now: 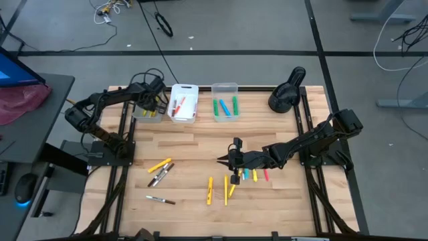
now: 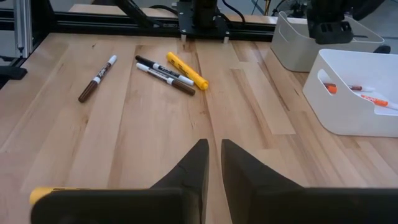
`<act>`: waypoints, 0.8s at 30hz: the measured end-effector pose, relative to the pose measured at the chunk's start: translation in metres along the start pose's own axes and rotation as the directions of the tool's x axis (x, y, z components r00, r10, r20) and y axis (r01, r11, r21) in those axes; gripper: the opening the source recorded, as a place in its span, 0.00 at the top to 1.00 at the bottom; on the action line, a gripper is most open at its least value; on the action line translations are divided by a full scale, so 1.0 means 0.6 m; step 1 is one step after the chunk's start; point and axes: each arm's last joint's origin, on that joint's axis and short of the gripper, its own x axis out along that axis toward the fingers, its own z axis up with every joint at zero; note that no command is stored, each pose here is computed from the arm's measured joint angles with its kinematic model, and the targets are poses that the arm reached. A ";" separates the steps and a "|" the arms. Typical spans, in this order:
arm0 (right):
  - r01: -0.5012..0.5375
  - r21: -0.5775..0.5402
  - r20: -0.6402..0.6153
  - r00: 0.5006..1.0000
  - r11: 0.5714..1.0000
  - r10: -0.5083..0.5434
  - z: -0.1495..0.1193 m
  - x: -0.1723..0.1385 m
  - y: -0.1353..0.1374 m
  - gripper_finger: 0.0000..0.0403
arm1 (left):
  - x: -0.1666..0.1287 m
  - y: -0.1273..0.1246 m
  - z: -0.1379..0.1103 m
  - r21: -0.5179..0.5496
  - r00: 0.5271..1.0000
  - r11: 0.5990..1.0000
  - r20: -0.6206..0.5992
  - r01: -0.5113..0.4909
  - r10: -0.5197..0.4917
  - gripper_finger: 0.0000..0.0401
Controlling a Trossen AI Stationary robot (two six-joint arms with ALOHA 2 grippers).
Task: Pick & Place Markers
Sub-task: Put the yellow marker into the gray bin, then put the brown erase marker into the white bin
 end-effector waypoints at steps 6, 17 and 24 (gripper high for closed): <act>0.000 0.014 0.000 1.000 1.000 0.000 0.000 0.000 0.000 0.89 | -0.003 0.002 -0.002 0.053 1.000 0.999 -0.024 -0.007 0.008 0.73; -0.002 0.048 -0.010 1.000 0.999 0.002 -0.002 0.000 0.000 0.89 | -0.128 -0.022 -0.019 0.176 0.987 0.981 0.123 0.083 -0.106 0.53; -0.054 0.074 -0.021 0.998 0.996 0.056 -0.003 0.000 0.003 0.89 | -0.242 -0.092 -0.149 0.451 0.820 0.829 0.297 0.331 -0.489 0.55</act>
